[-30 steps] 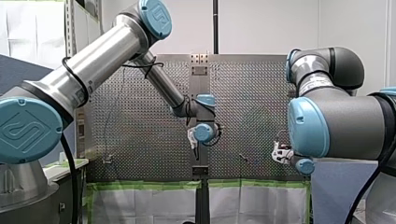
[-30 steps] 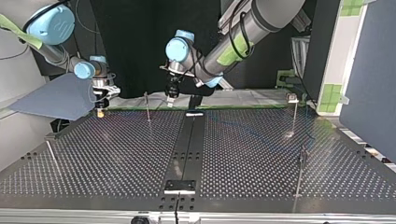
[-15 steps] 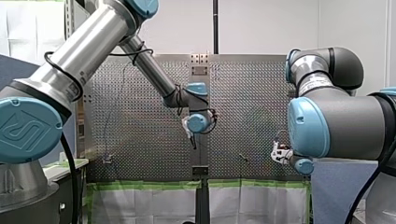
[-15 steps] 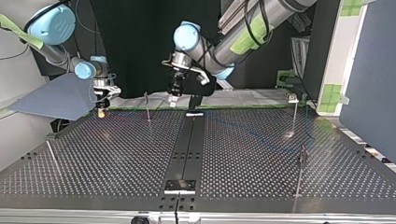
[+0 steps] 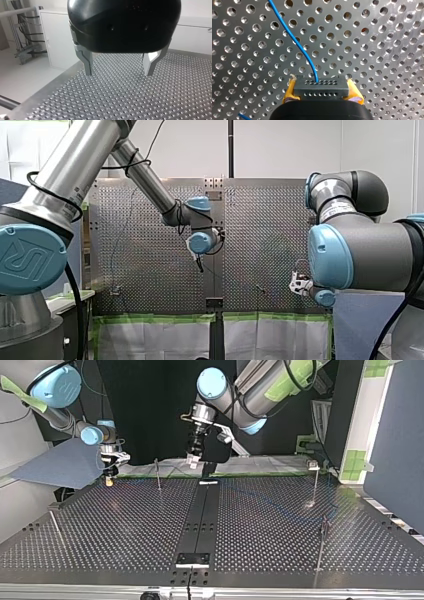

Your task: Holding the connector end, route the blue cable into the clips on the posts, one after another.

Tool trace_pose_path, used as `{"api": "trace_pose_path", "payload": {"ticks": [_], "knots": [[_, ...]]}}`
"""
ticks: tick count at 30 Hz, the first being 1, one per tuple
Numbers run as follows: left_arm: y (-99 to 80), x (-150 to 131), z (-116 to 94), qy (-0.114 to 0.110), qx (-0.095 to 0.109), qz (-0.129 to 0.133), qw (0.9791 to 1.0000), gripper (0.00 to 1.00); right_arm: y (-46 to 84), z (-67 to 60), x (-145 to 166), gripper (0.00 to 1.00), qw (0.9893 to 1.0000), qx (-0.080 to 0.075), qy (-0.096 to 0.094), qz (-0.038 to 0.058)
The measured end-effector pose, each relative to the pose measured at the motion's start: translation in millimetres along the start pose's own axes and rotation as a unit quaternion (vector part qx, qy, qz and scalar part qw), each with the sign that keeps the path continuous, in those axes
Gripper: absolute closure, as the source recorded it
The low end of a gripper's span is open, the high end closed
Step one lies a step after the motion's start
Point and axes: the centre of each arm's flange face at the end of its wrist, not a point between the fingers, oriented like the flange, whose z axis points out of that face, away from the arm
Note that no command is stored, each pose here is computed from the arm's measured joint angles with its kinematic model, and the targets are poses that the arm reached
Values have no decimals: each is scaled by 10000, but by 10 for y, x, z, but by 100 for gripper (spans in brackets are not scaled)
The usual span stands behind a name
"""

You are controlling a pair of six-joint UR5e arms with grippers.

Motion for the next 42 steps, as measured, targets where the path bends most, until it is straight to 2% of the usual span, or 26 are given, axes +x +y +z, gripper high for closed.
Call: {"api": "trace_pose_path", "payload": {"ticks": [14,19,23,29,35,42], "knots": [[-3,-357,-438,-178,130,-125,9997,1,-33,1,-11,100,10000,22,-6,3],[34,-474,-580,-303,169,-303,9989,1,-38,1,-11,100,10000,26,-6,1],[82,-449,-698,-328,212,-389,9985,1,-52,3,-14,100,10000,37,-2,-4],[228,-312,-923,-147,146,-333,9992,1,-75,3,-24,100,10000,53,-4,1],[405,-168,-1171,144,19,-198,9997,1,-78,5,-23,100,10000,55,-2,-7],[599,-19,-1489,459,-100,-68,9989,1,-78,-1,-25,100,9999,42,-34,-109]]}}
